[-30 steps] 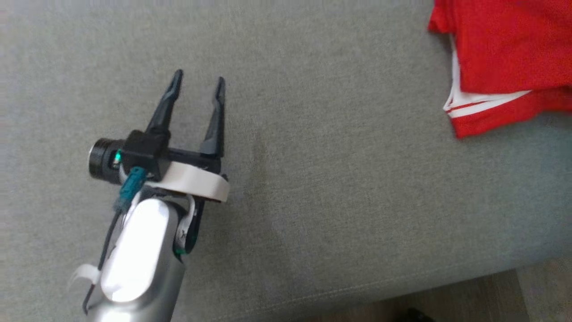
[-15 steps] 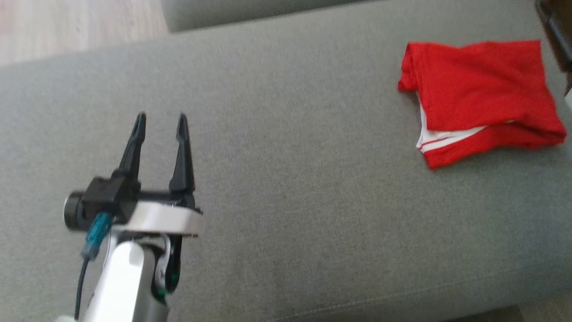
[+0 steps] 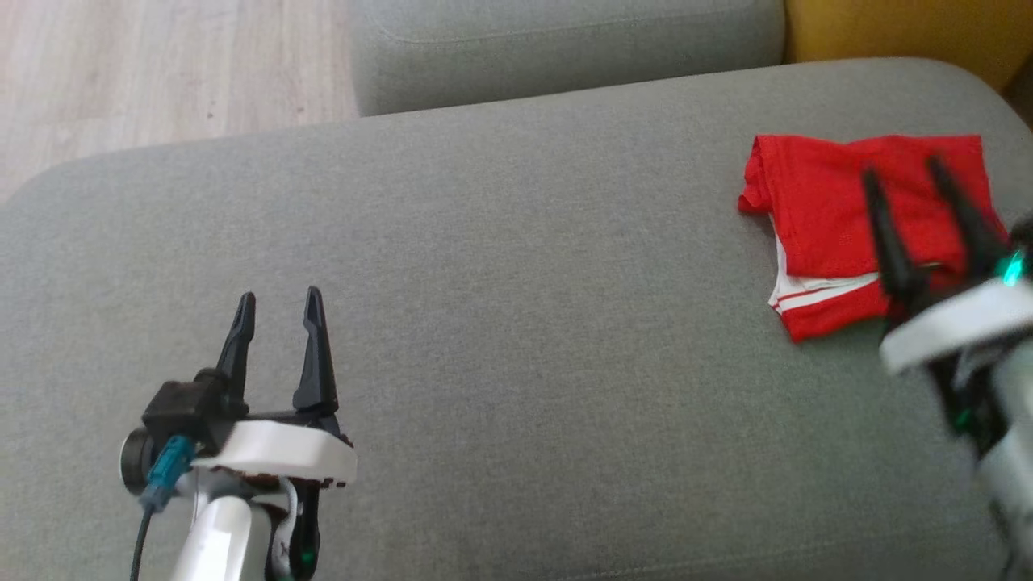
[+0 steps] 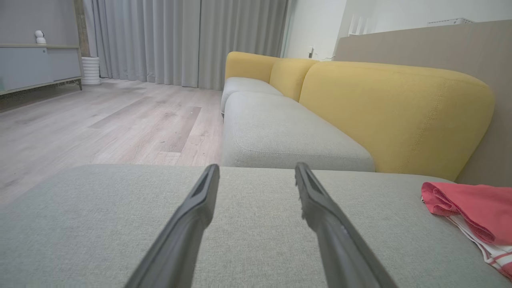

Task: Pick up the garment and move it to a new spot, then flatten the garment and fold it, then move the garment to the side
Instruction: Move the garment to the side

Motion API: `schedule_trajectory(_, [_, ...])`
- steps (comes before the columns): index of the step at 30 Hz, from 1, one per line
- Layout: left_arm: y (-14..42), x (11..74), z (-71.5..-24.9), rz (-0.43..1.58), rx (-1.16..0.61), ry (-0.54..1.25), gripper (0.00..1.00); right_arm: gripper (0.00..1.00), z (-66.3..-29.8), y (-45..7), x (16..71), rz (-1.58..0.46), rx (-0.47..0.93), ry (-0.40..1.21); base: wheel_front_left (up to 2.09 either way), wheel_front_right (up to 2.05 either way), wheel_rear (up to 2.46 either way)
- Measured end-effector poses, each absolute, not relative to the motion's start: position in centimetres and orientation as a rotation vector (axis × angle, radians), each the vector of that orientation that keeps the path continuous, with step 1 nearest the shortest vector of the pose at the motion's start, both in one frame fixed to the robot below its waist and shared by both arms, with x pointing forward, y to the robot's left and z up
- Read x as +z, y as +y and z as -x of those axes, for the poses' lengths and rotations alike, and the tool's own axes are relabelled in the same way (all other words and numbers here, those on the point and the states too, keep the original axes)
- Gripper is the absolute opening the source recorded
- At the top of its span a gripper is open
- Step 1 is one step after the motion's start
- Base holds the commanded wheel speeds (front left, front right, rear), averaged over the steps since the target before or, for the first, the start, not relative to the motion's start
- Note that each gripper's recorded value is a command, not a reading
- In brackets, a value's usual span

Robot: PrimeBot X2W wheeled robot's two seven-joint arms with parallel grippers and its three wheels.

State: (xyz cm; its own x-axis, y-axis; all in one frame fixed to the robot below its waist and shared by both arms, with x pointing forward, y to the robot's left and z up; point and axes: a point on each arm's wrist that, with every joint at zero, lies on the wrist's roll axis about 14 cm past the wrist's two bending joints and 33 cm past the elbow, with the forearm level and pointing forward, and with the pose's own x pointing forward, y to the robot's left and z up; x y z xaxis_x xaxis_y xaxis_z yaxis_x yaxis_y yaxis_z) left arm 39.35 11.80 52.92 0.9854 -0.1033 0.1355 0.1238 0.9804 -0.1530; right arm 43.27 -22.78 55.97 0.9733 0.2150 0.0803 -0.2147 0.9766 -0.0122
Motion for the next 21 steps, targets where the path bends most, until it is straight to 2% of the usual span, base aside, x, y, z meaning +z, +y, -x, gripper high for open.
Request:
schedule_trajectory(8, [13.8, 52.3, -38.0, 0.172, -0.061, -0.111, 1.00, 1.00, -39.2, -20.1, 51.7, -0.114, 0.182, -0.044, 0.00, 0.00, 0.00])
schedule_trajectory(21, [16.4, 51.7, -36.7, 0.150, 0.017, -0.102, 1.00, 1.00, -39.5, -17.9, 51.6, -0.148, 0.201, -0.054, 0.00, 0.00, 0.00])
